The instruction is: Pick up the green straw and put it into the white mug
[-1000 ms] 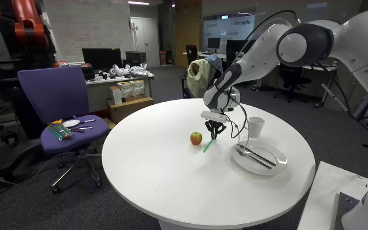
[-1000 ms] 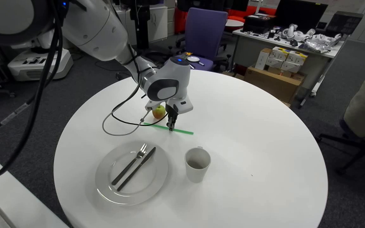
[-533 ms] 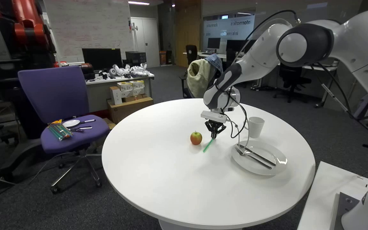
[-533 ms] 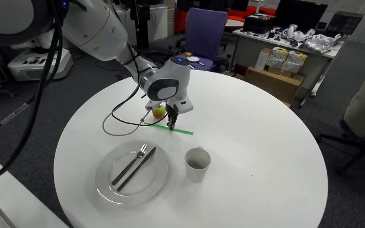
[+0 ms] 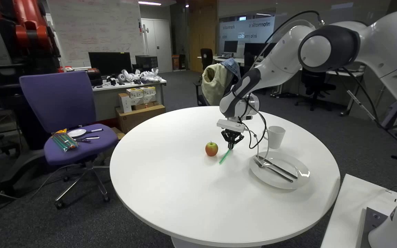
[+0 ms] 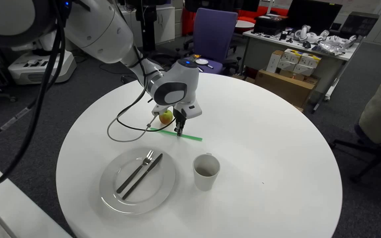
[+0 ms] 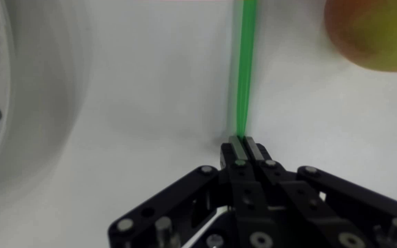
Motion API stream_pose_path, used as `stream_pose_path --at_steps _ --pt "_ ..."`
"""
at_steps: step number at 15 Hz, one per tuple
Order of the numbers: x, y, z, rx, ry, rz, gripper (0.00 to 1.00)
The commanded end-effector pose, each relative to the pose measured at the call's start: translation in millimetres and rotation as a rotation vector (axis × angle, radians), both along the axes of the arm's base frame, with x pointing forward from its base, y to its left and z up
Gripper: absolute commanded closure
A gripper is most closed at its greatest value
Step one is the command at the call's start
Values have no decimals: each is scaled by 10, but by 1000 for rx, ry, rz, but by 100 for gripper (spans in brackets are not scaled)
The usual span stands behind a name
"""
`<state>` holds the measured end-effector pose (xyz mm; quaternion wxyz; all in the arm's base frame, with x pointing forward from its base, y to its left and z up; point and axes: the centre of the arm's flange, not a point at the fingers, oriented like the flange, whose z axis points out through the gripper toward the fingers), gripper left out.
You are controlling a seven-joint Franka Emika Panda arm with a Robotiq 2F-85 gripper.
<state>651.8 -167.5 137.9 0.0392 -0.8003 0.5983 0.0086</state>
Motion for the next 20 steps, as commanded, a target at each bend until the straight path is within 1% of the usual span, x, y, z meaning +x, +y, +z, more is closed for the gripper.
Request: stream_pose_path --at_steps 1,4,6,10,14,16,20 --pt "-29 -95 154 -14 12 33 98" --pt "-48 -166 210 -30 9 32 98" --pt "-51 -195 245 -38 7 32 100" --pt "-46 -200 344 -52 -5 41 100" --pt "-30 -179 539 -77 -27 63 100" --pt "-33 -177 653 -105 -27 76 100" --pt "-63 -222 913 -189 -30 118 100"
